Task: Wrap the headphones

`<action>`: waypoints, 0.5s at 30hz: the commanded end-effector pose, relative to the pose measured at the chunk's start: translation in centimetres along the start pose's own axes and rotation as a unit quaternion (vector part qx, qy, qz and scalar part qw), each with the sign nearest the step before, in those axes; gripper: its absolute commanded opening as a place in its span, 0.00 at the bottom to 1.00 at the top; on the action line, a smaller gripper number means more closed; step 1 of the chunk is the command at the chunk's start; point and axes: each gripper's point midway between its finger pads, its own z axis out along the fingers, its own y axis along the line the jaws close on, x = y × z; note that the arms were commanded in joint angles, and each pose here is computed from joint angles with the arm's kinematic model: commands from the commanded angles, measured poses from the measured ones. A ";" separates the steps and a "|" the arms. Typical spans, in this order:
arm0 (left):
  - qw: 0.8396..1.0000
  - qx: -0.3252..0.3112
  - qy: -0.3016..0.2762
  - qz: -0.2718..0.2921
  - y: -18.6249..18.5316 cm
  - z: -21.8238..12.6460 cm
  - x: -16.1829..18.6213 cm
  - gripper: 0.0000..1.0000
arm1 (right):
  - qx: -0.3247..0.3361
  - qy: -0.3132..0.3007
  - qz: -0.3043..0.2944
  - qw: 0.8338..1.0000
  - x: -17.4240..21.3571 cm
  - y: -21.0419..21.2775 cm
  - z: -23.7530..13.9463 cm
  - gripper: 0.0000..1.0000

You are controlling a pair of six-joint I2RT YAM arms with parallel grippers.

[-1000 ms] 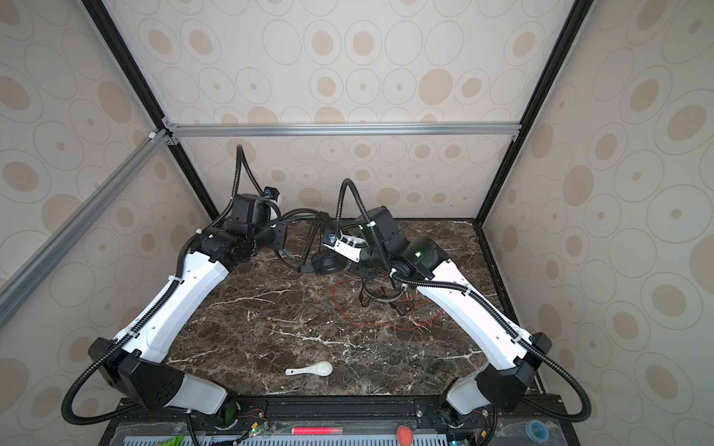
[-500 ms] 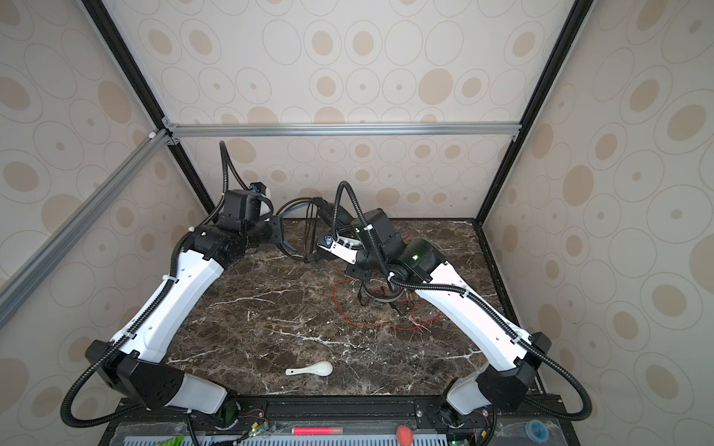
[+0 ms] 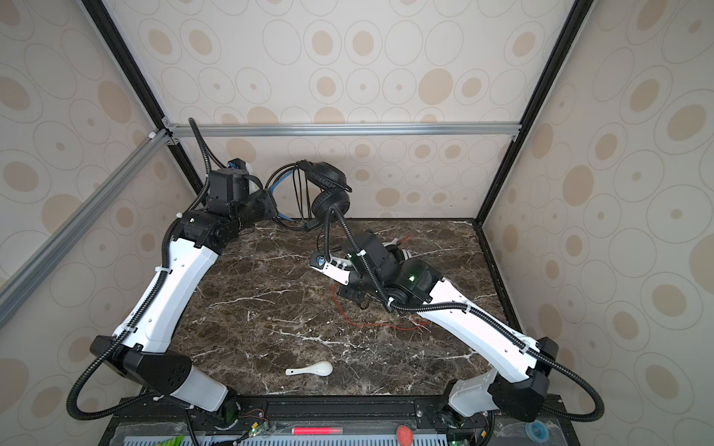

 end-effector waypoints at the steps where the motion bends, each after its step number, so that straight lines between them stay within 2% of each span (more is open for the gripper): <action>1: 0.997 0.023 -0.061 -0.048 -1.0 -1.1 -4.0 0.00 | -0.008 -0.003 0.018 1.000 0.0 1.2 0.2 0.00; 10: 0.997 0.004 -0.057 -0.047 -0.2 0.9 -3.0 0.00 | -0.039 -0.014 0.022 0.999 -1.0 4.0 1.2 0.00; 15: 0.996 0.007 -0.057 -0.068 0.2 1.9 -2.9 0.00 | -0.052 0.003 0.015 0.999 -0.5 5.5 2.4 0.00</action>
